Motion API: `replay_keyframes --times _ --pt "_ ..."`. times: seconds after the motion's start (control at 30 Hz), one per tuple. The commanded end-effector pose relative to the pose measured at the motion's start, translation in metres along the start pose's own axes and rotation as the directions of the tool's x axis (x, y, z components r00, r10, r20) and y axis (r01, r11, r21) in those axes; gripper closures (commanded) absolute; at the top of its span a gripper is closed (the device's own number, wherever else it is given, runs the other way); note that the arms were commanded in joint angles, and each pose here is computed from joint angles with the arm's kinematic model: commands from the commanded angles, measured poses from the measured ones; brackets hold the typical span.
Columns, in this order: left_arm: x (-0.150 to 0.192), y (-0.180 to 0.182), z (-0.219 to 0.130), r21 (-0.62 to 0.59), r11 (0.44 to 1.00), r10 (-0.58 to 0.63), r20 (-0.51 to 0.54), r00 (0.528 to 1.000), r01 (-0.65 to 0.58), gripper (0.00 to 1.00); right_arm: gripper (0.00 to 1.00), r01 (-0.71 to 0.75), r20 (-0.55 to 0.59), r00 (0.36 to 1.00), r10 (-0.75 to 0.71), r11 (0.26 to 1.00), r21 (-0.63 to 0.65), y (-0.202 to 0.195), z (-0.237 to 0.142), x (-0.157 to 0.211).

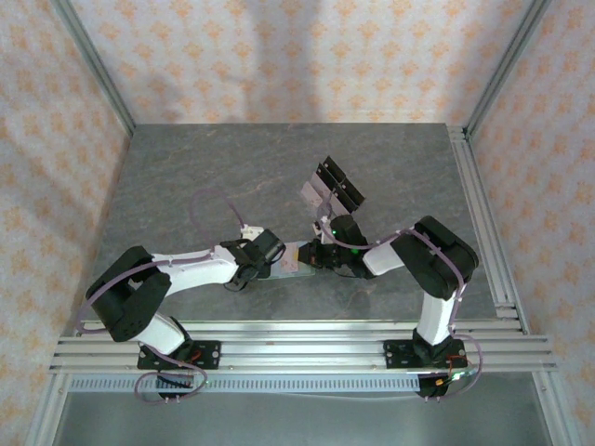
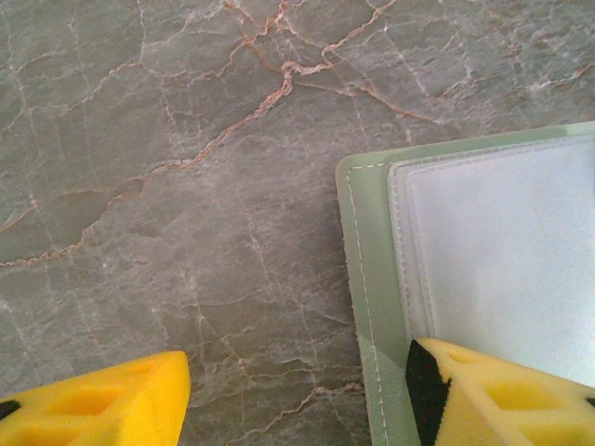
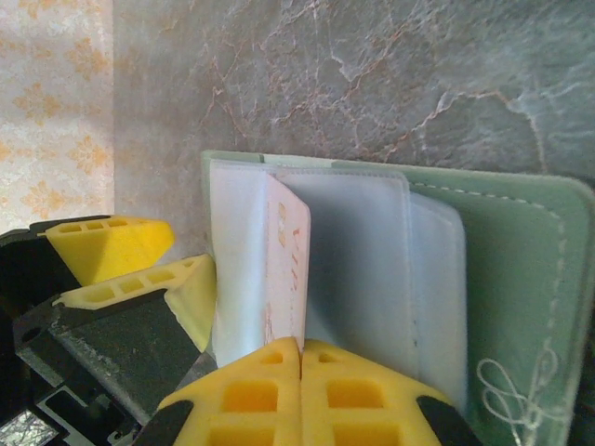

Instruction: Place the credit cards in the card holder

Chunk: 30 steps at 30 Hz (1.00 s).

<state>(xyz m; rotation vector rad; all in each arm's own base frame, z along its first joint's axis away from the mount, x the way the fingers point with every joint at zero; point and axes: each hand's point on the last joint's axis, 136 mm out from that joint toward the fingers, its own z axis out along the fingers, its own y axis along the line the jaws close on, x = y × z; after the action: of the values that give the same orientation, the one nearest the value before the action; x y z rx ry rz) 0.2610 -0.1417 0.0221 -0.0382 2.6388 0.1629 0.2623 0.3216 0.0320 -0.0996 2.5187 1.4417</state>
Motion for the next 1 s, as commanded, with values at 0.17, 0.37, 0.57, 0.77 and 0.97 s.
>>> replay_keyframes --times 0.17,0.37,0.57,0.77,0.97 --pt "0.003 0.011 0.003 -0.061 0.998 0.011 -0.012 1.000 -0.011 0.36 1.00 -0.007 -0.070 0.997 0.015 0.994 0.105 -0.028 -0.002 0.020" --pt "0.003 0.011 0.003 -0.061 0.998 0.011 -0.010 1.000 -0.012 0.36 1.00 0.000 -0.073 0.997 0.009 0.992 0.123 -0.030 -0.005 0.023" --pt "0.004 0.011 0.004 -0.062 0.998 0.014 -0.014 1.000 -0.014 0.36 1.00 -0.002 -0.083 0.996 0.012 0.992 0.124 -0.031 -0.005 0.025" --pt "0.004 0.011 0.004 -0.062 0.998 0.010 -0.014 1.000 -0.011 0.36 1.00 -0.009 -0.105 0.994 0.022 0.993 0.118 -0.030 0.000 0.024" --pt "0.003 0.010 0.004 -0.059 0.998 0.008 -0.011 1.000 -0.009 0.36 1.00 -0.008 -0.121 0.992 0.022 0.994 0.112 -0.028 0.006 0.021"
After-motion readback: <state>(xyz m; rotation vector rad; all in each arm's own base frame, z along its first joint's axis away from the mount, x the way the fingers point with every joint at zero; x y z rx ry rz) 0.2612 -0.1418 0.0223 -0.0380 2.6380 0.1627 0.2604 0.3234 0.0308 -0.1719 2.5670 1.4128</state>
